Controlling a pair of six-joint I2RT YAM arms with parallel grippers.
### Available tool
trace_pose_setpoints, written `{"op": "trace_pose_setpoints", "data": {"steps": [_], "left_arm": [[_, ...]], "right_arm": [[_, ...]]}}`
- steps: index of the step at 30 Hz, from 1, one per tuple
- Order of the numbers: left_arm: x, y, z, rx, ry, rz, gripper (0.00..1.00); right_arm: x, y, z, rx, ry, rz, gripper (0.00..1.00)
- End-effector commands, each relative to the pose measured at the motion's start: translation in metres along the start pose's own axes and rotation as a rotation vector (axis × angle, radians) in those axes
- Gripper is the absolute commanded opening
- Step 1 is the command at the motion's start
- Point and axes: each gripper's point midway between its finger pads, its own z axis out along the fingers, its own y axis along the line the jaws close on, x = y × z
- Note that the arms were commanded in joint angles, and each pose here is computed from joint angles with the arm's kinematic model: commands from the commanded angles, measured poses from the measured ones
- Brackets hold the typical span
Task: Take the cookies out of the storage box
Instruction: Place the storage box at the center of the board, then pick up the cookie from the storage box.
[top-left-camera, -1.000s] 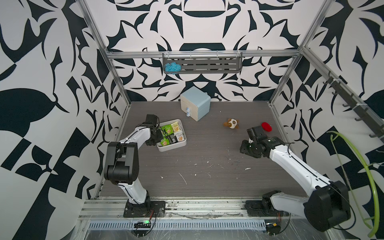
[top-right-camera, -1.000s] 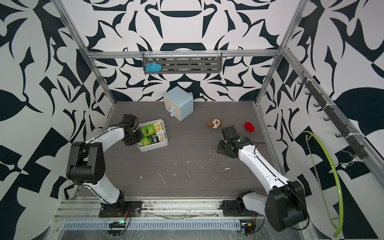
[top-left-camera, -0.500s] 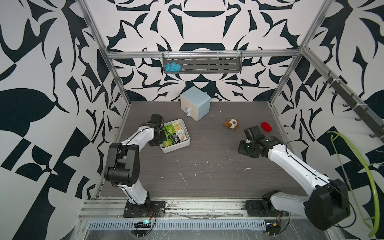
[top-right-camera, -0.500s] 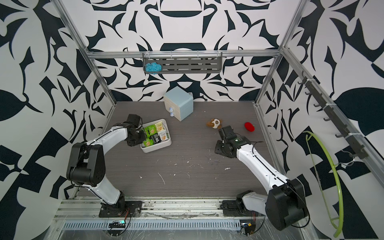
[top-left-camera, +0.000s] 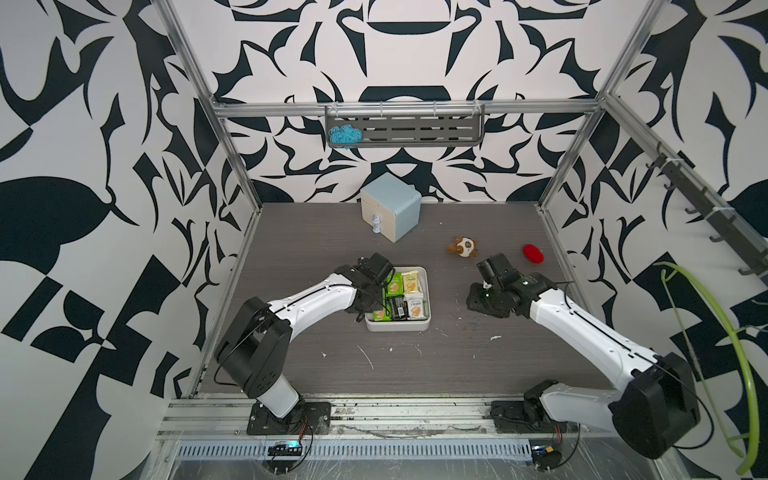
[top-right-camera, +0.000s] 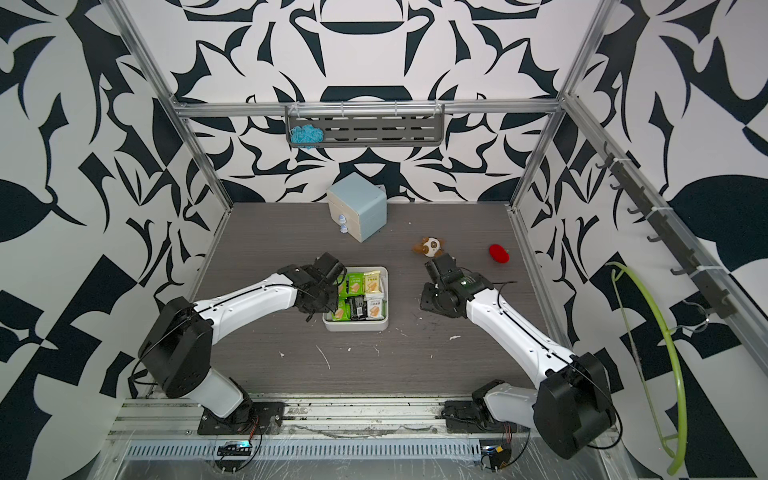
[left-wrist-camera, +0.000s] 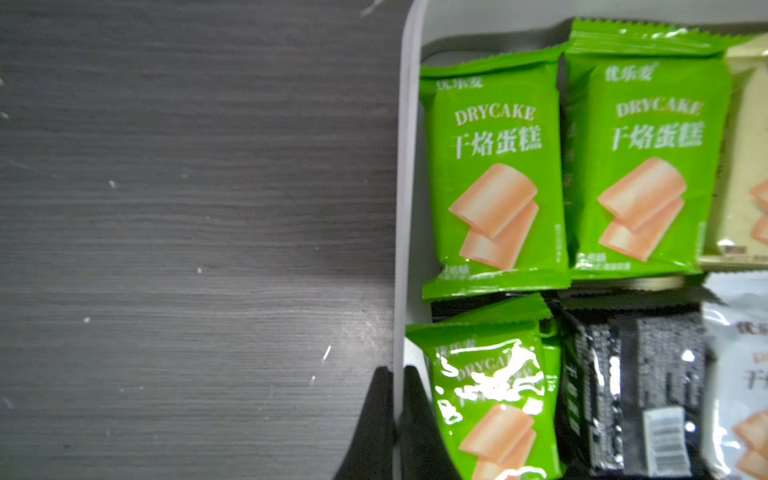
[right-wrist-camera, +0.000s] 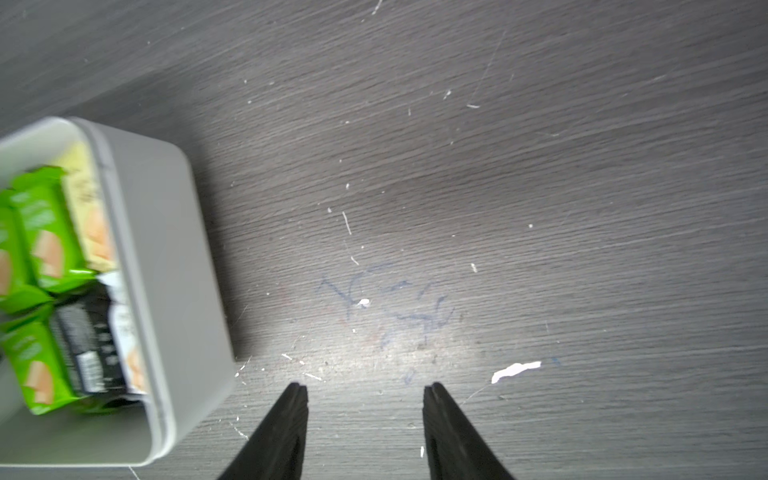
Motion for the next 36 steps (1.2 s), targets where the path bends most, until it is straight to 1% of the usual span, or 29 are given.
{"op": "trace_pose_setpoints", "data": {"steps": [1,5,9,11,12,13,15,16,18,20,23,27,30,31,32,36], "left_arm": [[0.000,-0.002,0.012,-0.036,-0.020,-0.061,0.00],[0.008,-0.011,0.020,-0.034,-0.006,-0.054,0.00],[0.009,-0.017,0.021,-0.012,-0.003,-0.065,0.00],[0.008,-0.019,0.017,0.003,-0.006,-0.070,0.05],[0.007,-0.019,0.015,0.011,-0.010,-0.072,0.10],[0.006,-0.020,0.011,0.021,-0.018,-0.074,0.20],[0.002,-0.020,0.001,0.034,-0.039,-0.082,0.49],[0.000,-0.018,-0.005,0.038,-0.052,-0.090,0.59],[-0.005,-0.016,-0.016,0.048,-0.083,-0.100,0.72],[-0.010,-0.010,-0.027,0.050,-0.121,-0.108,0.79],[-0.015,0.002,-0.033,0.060,-0.137,-0.146,0.80],[-0.015,0.024,-0.030,0.090,-0.126,-0.252,0.80],[-0.013,0.039,-0.026,0.123,-0.111,-0.329,0.79],[-0.011,0.043,-0.026,0.126,-0.108,-0.342,0.80],[-0.010,0.046,-0.025,0.124,-0.106,-0.349,0.80],[-0.006,0.054,-0.024,0.113,-0.107,-0.344,0.80]], "right_arm": [[-0.006,0.011,-0.011,-0.013,-0.034,0.011,0.50],[-0.001,0.022,-0.011,-0.028,-0.031,0.004,0.50],[-0.001,0.045,-0.013,-0.053,-0.042,-0.026,0.51],[-0.001,0.062,-0.011,-0.069,-0.042,-0.053,0.51],[-0.002,0.071,-0.009,-0.075,-0.043,-0.066,0.52],[-0.002,0.079,-0.007,-0.074,-0.041,-0.087,0.53],[-0.005,0.096,-0.002,-0.062,-0.041,-0.129,0.54],[-0.007,0.103,0.000,-0.056,-0.041,-0.144,0.55],[-0.011,0.118,0.005,-0.053,-0.044,-0.172,0.56],[-0.016,0.133,0.012,-0.055,-0.046,-0.192,0.56],[-0.022,0.153,0.023,-0.064,-0.045,-0.208,0.57],[-0.030,0.177,0.038,-0.059,-0.037,-0.242,0.57],[-0.033,0.180,0.053,0.007,-0.015,-0.257,0.57],[-0.034,0.180,0.056,0.022,-0.006,-0.262,0.57],[-0.039,0.177,0.061,0.066,-0.025,-0.268,0.57],[-0.038,0.178,0.074,0.101,0.000,-0.295,0.57]]}}
